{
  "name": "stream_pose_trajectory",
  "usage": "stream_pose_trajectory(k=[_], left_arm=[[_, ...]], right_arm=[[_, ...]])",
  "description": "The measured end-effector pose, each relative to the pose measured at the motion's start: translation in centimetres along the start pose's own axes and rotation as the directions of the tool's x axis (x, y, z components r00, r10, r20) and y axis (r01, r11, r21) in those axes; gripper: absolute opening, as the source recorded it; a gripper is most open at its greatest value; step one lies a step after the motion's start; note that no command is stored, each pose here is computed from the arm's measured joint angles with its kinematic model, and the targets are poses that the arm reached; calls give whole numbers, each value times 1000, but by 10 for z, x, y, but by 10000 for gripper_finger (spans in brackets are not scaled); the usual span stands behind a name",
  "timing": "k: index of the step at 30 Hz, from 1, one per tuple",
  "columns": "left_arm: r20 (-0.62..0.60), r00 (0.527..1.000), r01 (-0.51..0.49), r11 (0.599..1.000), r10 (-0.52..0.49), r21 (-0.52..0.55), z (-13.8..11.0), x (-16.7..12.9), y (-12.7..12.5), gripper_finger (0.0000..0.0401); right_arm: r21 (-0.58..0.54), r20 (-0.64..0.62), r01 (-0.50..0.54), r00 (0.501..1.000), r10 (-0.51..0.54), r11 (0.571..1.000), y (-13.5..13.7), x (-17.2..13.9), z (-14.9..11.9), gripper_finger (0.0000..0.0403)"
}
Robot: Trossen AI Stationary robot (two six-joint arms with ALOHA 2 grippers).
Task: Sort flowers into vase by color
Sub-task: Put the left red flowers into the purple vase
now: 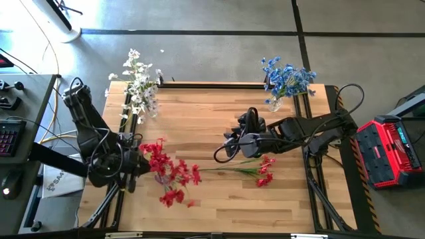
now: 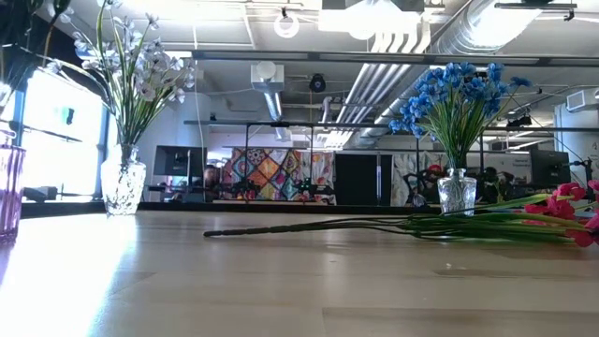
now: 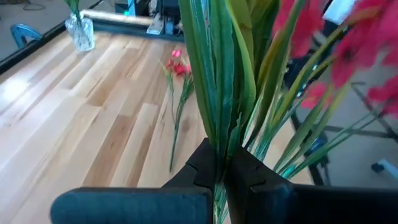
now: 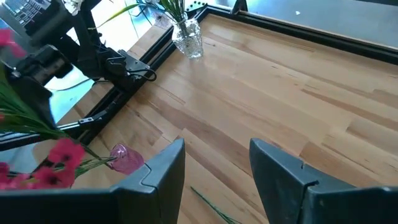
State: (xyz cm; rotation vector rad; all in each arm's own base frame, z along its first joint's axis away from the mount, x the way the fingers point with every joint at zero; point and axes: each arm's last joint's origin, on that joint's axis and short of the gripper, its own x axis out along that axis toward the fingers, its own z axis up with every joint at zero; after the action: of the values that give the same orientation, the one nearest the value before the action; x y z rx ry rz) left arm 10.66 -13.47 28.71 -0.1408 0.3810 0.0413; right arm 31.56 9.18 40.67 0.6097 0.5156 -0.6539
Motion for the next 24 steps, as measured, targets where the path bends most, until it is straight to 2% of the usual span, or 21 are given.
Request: stream_pose_trajectory(k=[3,7,10,14,18,24], left_arm=[[-19,1000,-6,1000,6,21,-10,2,1,0],[-17,1000,21,1000,-21,7,-9,0,0,0],[20,997,73,997,-73,-24,-2,-4,-2,0],[73,990,120,993,-121,17,18,-15,-2,0],[83,990,104,991,-111,81,28,-23,5,0],[34,998,44,993,-48,106,20,-25,17,0]], right_arm=[[11,-3,1,1000,-1,1000,1,1,-1,167],[6,-21,6,1000,-6,1000,4,6,-7,167],[5,-46,14,999,-14,1000,8,12,-13,167],[8,-70,23,997,-22,1000,10,19,-18,167],[9,-80,32,996,-31,999,11,23,-21,167],[27,-76,35,997,-33,999,11,22,-21,167]])
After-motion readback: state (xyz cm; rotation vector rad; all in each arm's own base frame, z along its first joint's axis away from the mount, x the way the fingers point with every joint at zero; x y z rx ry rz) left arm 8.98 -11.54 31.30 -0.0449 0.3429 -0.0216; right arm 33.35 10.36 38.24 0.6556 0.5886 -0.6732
